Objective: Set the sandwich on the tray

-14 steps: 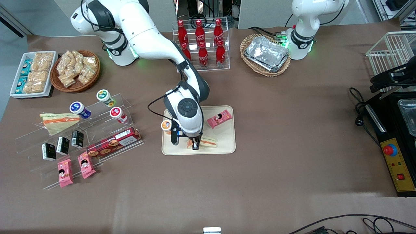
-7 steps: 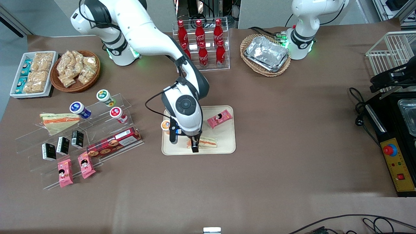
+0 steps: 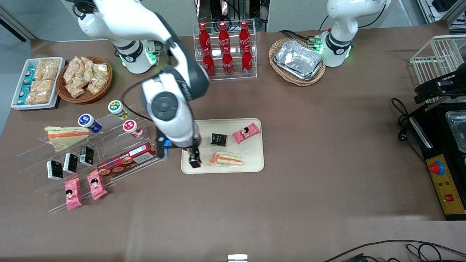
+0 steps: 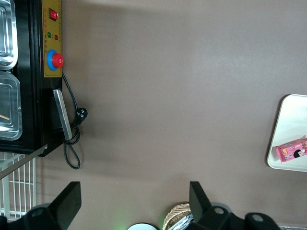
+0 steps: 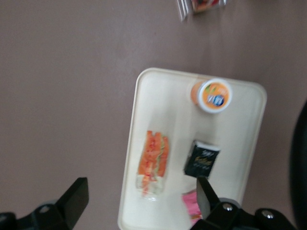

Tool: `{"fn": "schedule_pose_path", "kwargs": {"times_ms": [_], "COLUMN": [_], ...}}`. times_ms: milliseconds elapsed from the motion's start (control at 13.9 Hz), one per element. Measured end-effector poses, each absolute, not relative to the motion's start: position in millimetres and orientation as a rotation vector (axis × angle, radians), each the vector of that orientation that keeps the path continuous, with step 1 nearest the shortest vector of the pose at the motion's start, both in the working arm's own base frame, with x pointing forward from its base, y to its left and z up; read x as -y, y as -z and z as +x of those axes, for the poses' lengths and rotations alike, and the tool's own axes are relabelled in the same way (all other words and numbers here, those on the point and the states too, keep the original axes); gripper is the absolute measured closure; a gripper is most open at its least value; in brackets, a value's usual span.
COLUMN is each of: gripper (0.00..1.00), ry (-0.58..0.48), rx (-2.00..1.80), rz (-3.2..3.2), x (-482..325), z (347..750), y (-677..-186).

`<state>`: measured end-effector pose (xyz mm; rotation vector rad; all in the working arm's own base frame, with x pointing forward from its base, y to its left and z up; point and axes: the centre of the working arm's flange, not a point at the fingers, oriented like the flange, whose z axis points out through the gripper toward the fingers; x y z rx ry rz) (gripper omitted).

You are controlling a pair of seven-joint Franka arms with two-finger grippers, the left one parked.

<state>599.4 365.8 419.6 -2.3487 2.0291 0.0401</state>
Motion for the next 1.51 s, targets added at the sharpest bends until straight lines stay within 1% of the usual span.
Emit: {"fn": "schedule_pose_path", "kwargs": {"times_ms": [287,575,862,1006,1293,1508], "gripper": [0.00,0.00,0.00,0.00,0.00,0.00], "ry": [-0.112,-0.217,-0.277,-0.261,-0.165,-0.121], "rx": [-1.639,-1.252,-0.910,-0.767,-0.448,-0.289], "rz": [-2.658,-2.887,-2.999,-3.025,-3.160,-3.148], "x": [-339,-298,-247,-234,-215,-182], "z": [591,590,598,600,601,603], "y": [-460,-482,-496,-504,-520,-546]}}
